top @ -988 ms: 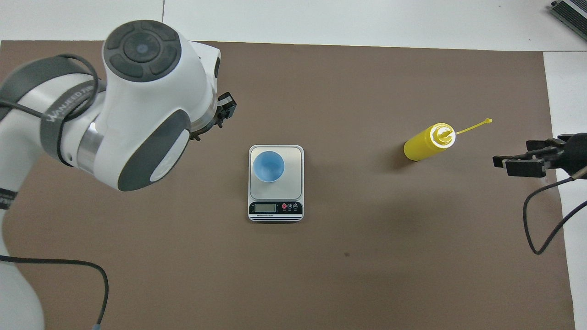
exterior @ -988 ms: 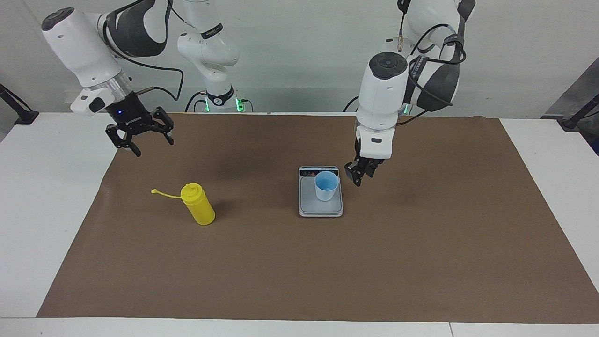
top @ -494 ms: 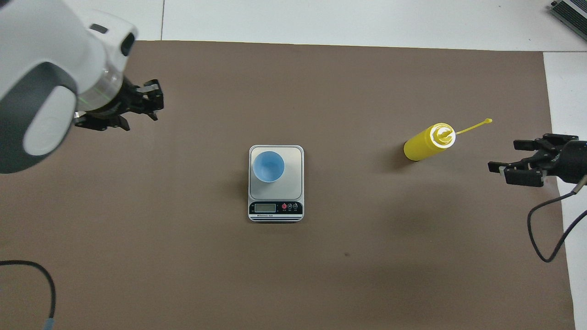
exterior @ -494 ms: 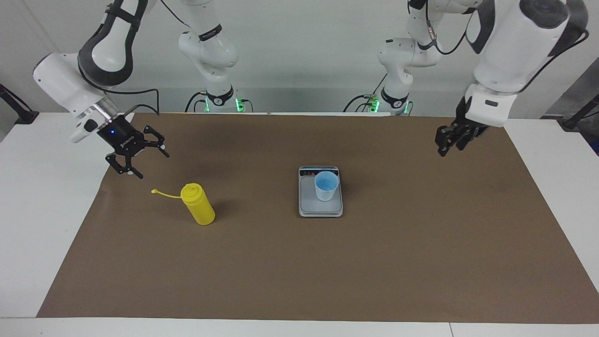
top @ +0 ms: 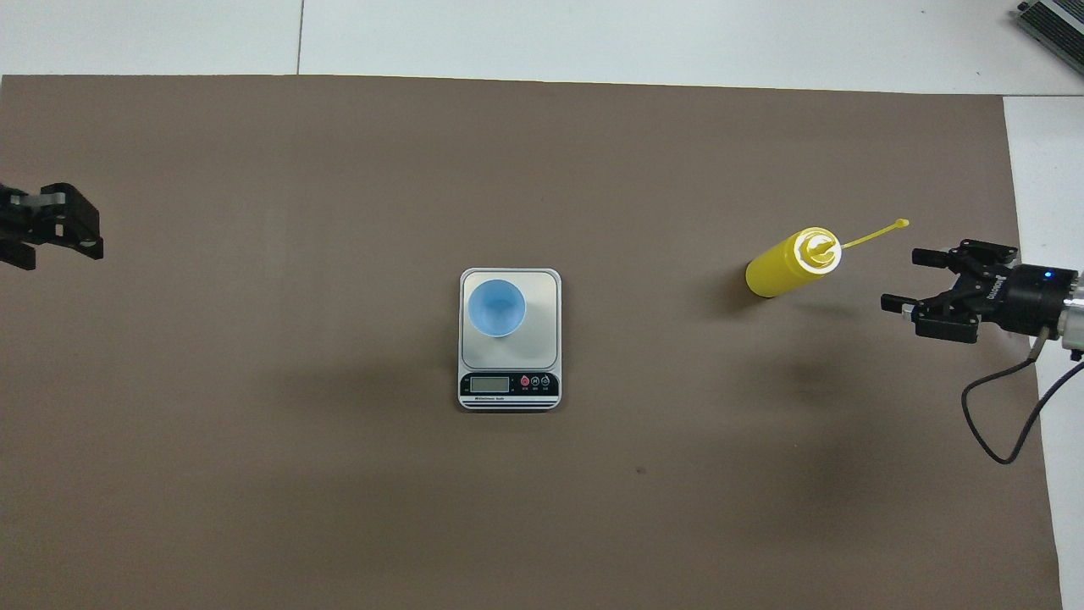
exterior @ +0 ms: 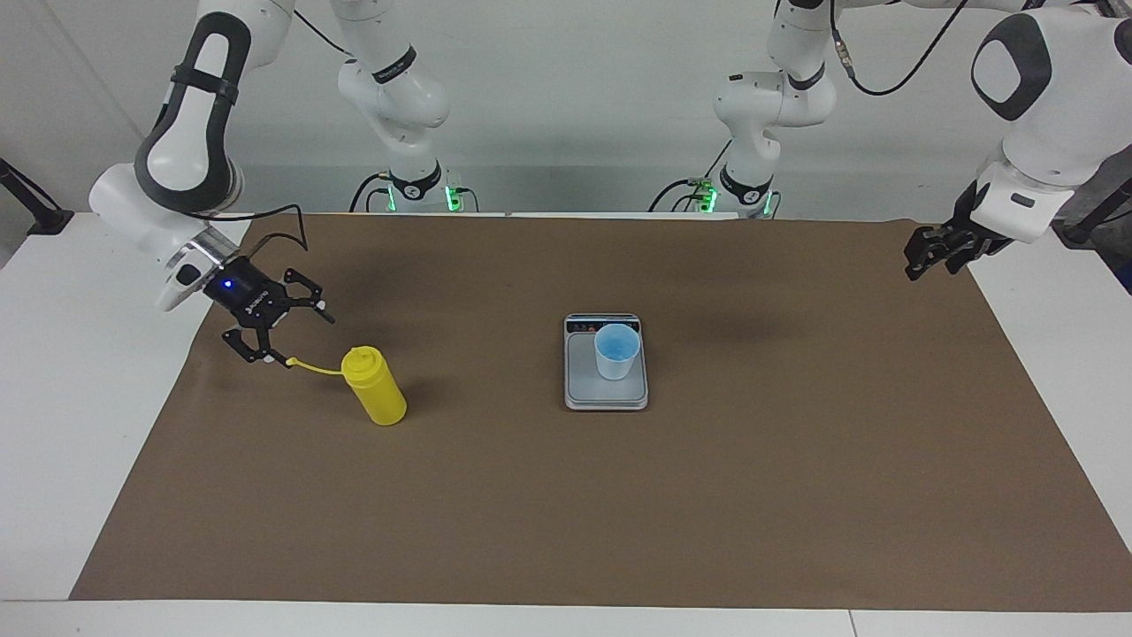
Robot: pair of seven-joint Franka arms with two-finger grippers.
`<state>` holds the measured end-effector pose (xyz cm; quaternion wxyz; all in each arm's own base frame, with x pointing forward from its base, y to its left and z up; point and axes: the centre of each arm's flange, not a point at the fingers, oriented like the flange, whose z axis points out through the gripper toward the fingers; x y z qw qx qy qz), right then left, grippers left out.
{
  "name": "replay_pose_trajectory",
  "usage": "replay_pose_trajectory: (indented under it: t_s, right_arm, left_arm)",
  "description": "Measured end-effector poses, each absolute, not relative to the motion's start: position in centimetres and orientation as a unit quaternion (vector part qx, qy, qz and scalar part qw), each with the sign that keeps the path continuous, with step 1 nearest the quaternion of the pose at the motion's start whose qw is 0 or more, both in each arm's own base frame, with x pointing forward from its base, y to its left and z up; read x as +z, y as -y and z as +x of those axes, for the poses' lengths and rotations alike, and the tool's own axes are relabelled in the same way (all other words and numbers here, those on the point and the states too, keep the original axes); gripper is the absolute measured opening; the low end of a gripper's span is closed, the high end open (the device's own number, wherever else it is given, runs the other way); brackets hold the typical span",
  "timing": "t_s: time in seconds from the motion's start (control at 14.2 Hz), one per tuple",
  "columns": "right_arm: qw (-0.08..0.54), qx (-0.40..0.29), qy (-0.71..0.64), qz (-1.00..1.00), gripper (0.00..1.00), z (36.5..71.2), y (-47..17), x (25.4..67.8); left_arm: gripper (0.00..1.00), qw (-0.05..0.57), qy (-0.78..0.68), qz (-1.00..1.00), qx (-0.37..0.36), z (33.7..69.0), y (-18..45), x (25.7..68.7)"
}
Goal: Pour seasoning into cup on scale with both arms
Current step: 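Reach the right gripper to the yellow bottle and grasp it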
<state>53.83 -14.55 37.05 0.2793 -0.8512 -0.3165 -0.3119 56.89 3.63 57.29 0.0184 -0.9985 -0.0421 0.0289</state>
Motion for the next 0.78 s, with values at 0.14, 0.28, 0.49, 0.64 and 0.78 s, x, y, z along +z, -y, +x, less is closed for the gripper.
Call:
replay_pose_trajectory:
  t_s: [0.14, 0.28, 0.49, 0.64, 0.78]
  right_arm:
    - [0.278, -0.321, 0.318, -0.848, 1.00, 54.2, 13.6, 36.6]
    - [0.286, -0.343, 0.326, -0.833, 1.00, 54.6, 12.2, 35.5]
    - [0.299, -0.374, 0.334, -0.811, 1.00, 54.5, 12.2, 31.1]
    - [0.309, -0.398, 0.333, -0.797, 1.00, 54.6, 11.9, 27.9]
    - [0.313, -0.403, 0.333, -0.793, 1.00, 54.6, 11.7, 26.3]
  left_arm:
    - [0.64, 0.014, 0.037, -0.999, 0.018, 55.7, -3.3, 54.9]
    - [0.64, 0.011, 0.033, -0.999, 0.015, 54.7, -2.8, 54.0]
    - [0.66, 0.009, 0.034, -0.999, 0.005, 54.3, -1.4, 53.9]
    - [0.70, 0.010, 0.031, -0.999, -0.001, 54.3, -0.2, 54.5]
    - [0.74, 0.009, 0.032, -0.999, -0.009, 54.2, -0.1, 56.3]
